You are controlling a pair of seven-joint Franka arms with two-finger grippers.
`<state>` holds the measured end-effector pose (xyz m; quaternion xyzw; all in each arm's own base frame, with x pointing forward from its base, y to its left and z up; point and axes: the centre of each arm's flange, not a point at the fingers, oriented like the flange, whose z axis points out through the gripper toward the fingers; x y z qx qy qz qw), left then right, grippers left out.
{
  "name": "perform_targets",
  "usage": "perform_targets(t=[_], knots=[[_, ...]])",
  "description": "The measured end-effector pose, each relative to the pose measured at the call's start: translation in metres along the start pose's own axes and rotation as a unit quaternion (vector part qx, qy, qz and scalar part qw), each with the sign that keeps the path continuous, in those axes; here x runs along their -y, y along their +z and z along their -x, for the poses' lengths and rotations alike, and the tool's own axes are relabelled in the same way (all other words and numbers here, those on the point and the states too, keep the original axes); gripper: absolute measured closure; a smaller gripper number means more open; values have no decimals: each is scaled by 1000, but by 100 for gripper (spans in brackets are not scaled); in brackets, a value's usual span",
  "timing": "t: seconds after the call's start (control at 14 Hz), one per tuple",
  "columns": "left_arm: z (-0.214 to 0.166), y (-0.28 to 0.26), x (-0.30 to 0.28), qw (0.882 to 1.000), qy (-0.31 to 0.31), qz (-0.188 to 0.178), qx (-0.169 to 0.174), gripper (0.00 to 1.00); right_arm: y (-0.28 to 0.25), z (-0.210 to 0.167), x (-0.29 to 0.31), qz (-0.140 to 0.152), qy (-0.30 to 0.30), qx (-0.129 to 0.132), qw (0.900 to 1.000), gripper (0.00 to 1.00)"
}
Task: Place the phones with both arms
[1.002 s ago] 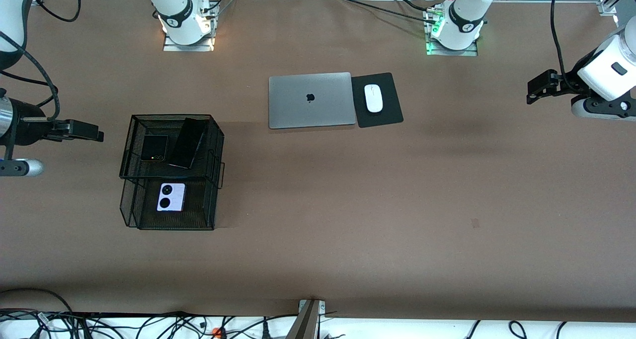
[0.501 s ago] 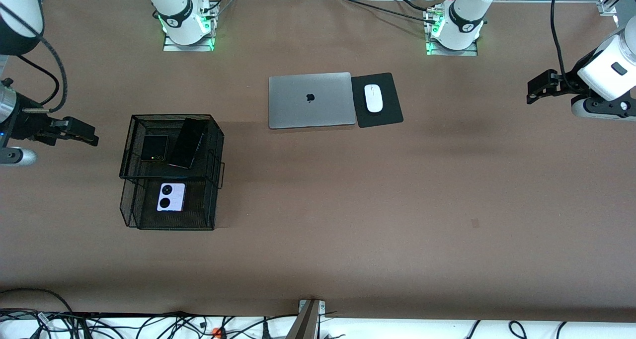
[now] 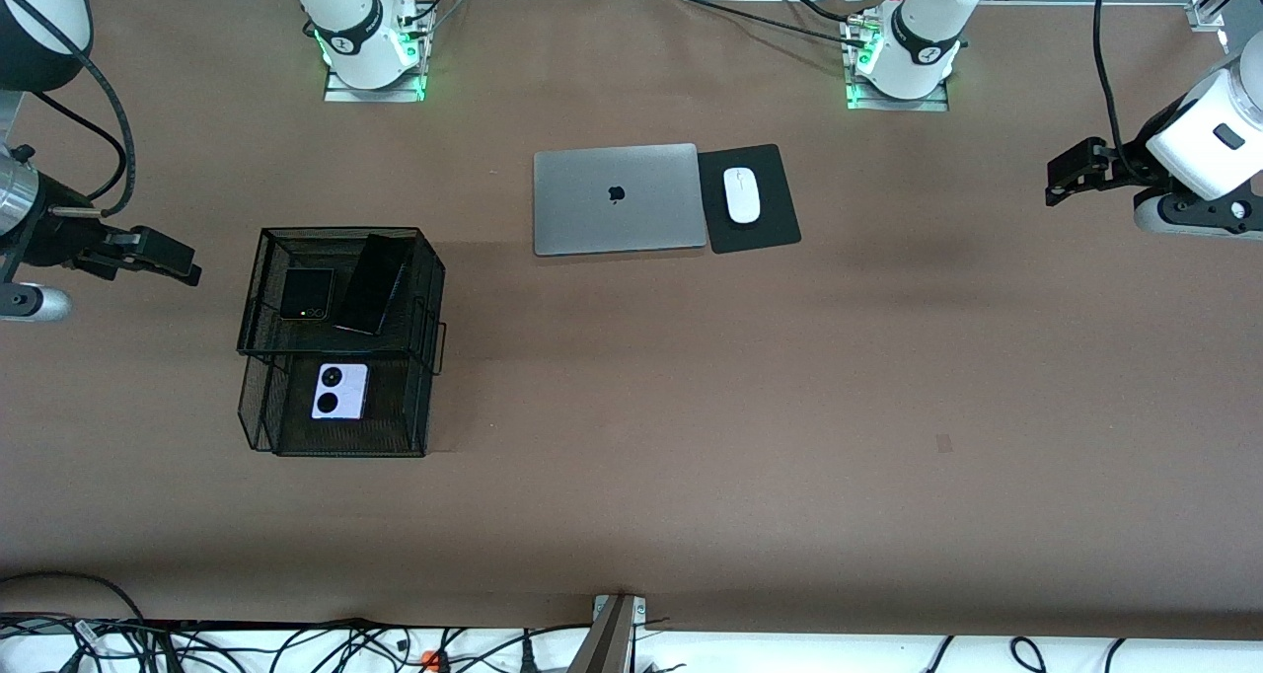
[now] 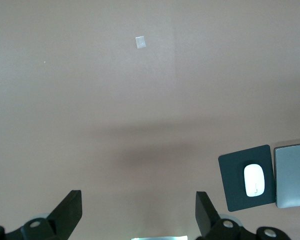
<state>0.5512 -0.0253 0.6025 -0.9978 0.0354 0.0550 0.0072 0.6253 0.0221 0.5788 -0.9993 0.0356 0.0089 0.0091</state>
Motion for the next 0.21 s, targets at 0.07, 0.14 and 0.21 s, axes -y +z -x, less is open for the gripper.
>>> perform_targets(t=[0.07, 0.14, 0.21], knots=[[0, 0, 0, 1000, 0, 0, 0, 0, 0, 0, 1, -1, 2, 0, 1000, 0], [0, 0, 0, 1000, 0, 0, 0, 0, 0, 0, 1, -2, 4, 0, 1000, 0], [0, 0, 0, 1000, 0, 0, 0, 0, 0, 0, 2, -4, 5, 1, 1000, 0]])
